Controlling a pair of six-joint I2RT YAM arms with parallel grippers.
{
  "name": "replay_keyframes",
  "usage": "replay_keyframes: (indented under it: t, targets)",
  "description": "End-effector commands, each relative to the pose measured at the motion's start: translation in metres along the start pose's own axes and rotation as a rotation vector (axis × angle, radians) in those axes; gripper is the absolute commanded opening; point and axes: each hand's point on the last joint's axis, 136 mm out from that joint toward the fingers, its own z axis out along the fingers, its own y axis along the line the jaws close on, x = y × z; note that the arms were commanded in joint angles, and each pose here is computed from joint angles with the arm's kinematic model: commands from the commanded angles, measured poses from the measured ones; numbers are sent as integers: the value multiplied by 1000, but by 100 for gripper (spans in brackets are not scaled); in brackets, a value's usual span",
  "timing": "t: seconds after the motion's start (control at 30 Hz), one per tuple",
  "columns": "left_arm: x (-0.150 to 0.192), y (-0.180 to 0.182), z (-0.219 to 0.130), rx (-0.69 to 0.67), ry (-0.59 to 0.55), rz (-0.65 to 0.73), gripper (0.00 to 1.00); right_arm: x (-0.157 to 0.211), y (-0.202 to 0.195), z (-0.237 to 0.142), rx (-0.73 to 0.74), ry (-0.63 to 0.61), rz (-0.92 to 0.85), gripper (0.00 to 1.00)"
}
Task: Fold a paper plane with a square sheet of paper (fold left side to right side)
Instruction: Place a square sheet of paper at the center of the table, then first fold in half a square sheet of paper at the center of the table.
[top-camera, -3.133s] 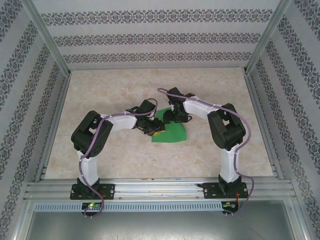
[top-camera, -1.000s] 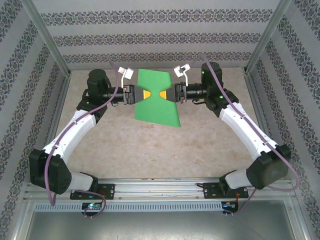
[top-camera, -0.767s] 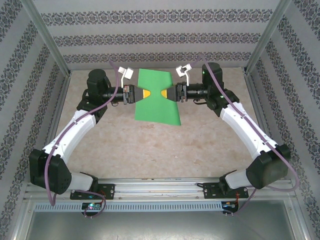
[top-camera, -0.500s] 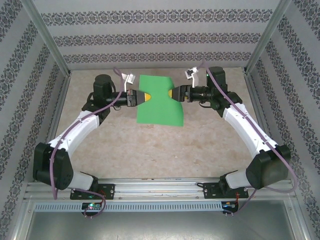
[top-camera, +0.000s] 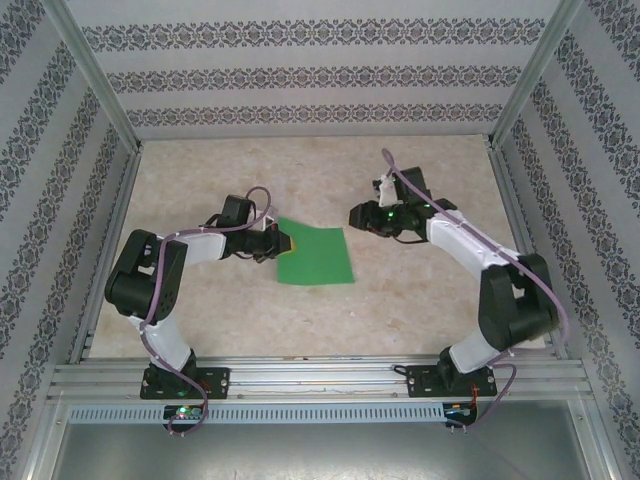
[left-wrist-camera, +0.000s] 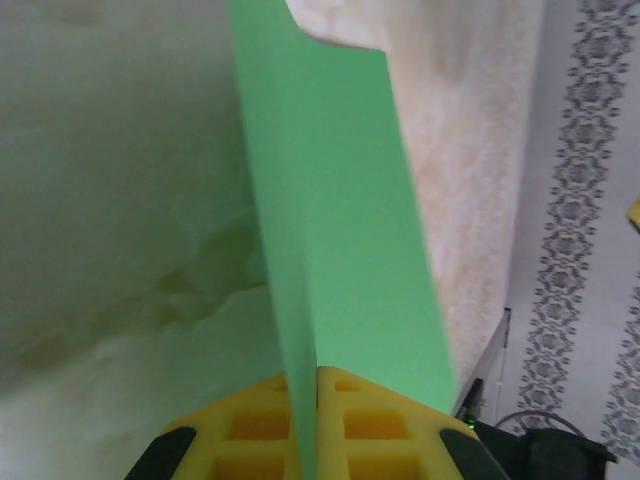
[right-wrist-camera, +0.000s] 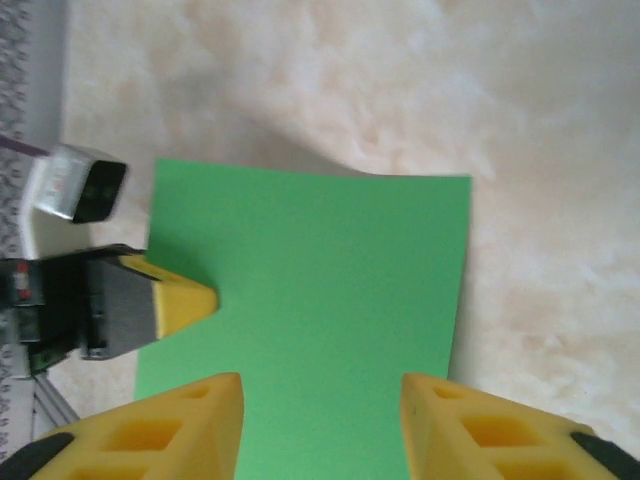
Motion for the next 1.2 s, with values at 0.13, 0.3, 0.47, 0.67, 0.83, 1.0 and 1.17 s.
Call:
replay_keyframes:
  t: [0.13, 0.3, 0.47, 0.67, 0.83, 1.0, 1.17]
  targets:
    - [2, 15, 1, -82, -12, 14, 0, 28, -20, 52, 68, 114, 87, 16]
    - [2, 16, 1, -85, -9, -2, 1, 44, -32, 74, 99, 182, 126, 2]
    - [3, 15, 1, -78, -6, -4, 3, 57, -44, 85, 137, 227, 151, 0]
    - [3, 13, 1, -69, -6, -9, 8, 70, -58, 90, 181, 268, 169, 0]
    - [0, -1, -3, -29, -13, -5, 20, 76, -66, 91, 215, 291, 165, 0]
    - [-5, -22, -5, 42, 1, -2, 37, 79, -69, 93, 227, 302, 163, 0]
    - [-11, -41, -5, 98, -5, -4, 51, 80, -72, 94, 236, 306, 160, 0]
